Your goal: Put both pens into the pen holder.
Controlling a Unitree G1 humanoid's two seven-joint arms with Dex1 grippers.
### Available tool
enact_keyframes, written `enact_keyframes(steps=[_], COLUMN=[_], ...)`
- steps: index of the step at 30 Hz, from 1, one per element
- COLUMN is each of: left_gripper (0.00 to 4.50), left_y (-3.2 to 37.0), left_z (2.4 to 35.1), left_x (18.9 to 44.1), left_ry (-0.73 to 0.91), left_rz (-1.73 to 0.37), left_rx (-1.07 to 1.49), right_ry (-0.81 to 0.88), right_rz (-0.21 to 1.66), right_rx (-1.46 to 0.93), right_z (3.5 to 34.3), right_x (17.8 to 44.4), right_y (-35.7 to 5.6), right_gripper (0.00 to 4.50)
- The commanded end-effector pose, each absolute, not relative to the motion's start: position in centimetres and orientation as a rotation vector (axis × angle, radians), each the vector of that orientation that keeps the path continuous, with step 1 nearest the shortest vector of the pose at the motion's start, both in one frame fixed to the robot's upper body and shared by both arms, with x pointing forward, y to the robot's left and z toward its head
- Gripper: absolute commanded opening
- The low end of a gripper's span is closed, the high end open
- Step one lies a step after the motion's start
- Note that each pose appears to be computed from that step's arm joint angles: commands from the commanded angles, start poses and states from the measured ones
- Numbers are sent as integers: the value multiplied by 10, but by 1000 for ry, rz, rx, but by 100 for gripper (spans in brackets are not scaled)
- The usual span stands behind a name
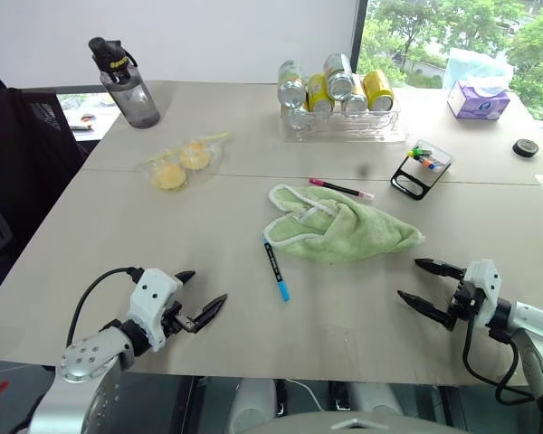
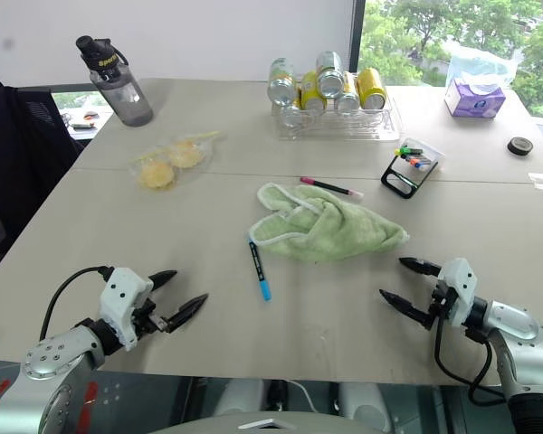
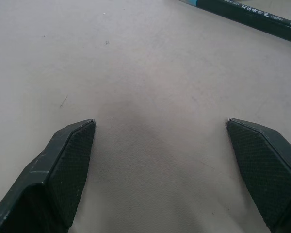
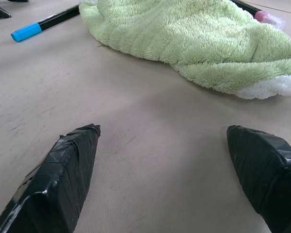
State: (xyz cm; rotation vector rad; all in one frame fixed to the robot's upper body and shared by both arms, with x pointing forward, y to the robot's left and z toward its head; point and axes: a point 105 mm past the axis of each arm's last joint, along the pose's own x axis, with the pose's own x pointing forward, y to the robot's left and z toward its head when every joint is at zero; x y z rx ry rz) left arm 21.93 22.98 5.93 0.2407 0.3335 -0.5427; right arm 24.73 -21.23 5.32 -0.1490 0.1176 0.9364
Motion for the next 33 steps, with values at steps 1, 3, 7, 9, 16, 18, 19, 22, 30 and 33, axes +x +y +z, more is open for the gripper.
enact_keyframes(steps=[1, 3, 7, 9, 16, 18, 19, 22, 30, 33], left_gripper=[446, 446, 446, 446, 446, 446, 446, 446, 446, 446], left_y=[231, 232, 232, 232, 232, 232, 232, 232, 229, 221], left_z=[57, 59, 59, 58, 58, 58, 58, 59, 73, 86], left_x=[220, 225, 228, 228, 231, 232, 232, 232, 233, 229], left_ry=[338, 315, 303, 301, 291, 289, 288, 281, 226, 195], left_rz=[-545, -539, -542, -543, -551, -553, -554, -555, -596, -676], left_rx=[234, 239, 239, 238, 236, 236, 236, 238, 215, 172], right_ry=[104, 95, 91, 90, 85, 84, 84, 71, -56, -104], right_rz=[951, 947, 943, 942, 939, 938, 938, 945, 1067, 1047], right_rx=[-157, -162, -164, -164, -163, -164, -164, -157, 8, -88], right_z=[60, 63, 65, 66, 69, 70, 70, 73, 115, 131], right_x=[250, 253, 254, 255, 256, 256, 257, 257, 253, 267], right_y=[-209, -208, -208, -209, -208, -208, -208, -206, -192, -188], right_gripper=[450, 450, 450, 450, 450, 450, 450, 450, 450, 450])
